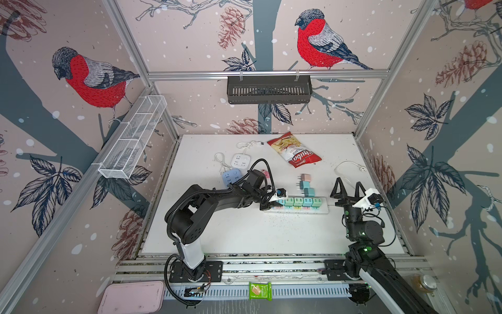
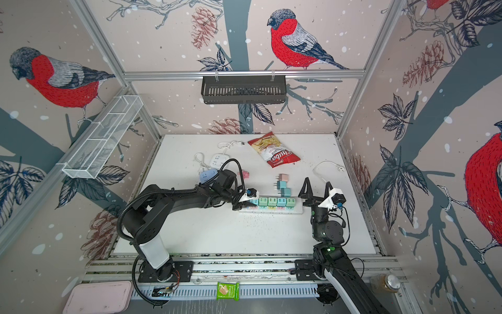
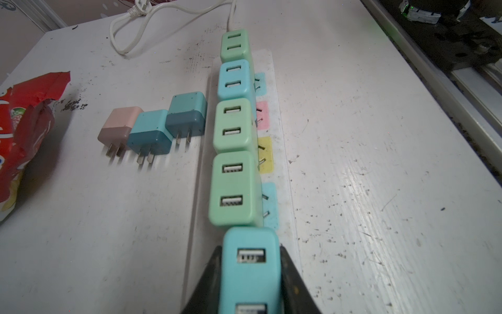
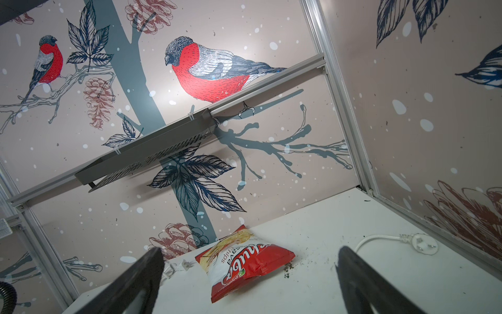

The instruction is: Insert the plug

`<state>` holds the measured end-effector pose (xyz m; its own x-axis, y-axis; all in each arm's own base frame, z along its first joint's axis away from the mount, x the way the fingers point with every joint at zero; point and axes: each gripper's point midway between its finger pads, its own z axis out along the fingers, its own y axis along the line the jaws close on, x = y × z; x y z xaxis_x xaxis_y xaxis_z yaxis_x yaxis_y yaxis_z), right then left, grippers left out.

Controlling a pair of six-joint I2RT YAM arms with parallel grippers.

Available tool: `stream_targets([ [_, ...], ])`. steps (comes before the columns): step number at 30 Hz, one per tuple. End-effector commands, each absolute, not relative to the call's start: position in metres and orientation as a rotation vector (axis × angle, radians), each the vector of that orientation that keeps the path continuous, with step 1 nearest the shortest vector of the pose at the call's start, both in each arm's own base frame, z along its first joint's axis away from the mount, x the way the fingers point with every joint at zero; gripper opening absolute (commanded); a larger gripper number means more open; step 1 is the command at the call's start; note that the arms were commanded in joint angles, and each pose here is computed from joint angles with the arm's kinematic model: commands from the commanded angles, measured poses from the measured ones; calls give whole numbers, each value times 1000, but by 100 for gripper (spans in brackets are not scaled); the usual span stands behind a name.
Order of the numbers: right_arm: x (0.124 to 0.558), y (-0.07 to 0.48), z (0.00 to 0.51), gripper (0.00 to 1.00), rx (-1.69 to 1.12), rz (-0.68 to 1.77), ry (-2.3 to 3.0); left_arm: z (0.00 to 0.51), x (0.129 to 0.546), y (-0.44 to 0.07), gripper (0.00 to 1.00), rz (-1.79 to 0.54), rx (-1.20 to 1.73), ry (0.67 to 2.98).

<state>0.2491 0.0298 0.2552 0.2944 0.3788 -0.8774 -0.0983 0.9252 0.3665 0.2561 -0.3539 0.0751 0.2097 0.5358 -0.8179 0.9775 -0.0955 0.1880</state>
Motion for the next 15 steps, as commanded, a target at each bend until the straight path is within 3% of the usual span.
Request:
stream_targets([
  [1,251,31,195,100,242,292,1346,60,247,-345,0,-777,1760,1514],
  [15,251,32,194,100,239,294,1348,32,249,-342,0,-819,1745,1710],
])
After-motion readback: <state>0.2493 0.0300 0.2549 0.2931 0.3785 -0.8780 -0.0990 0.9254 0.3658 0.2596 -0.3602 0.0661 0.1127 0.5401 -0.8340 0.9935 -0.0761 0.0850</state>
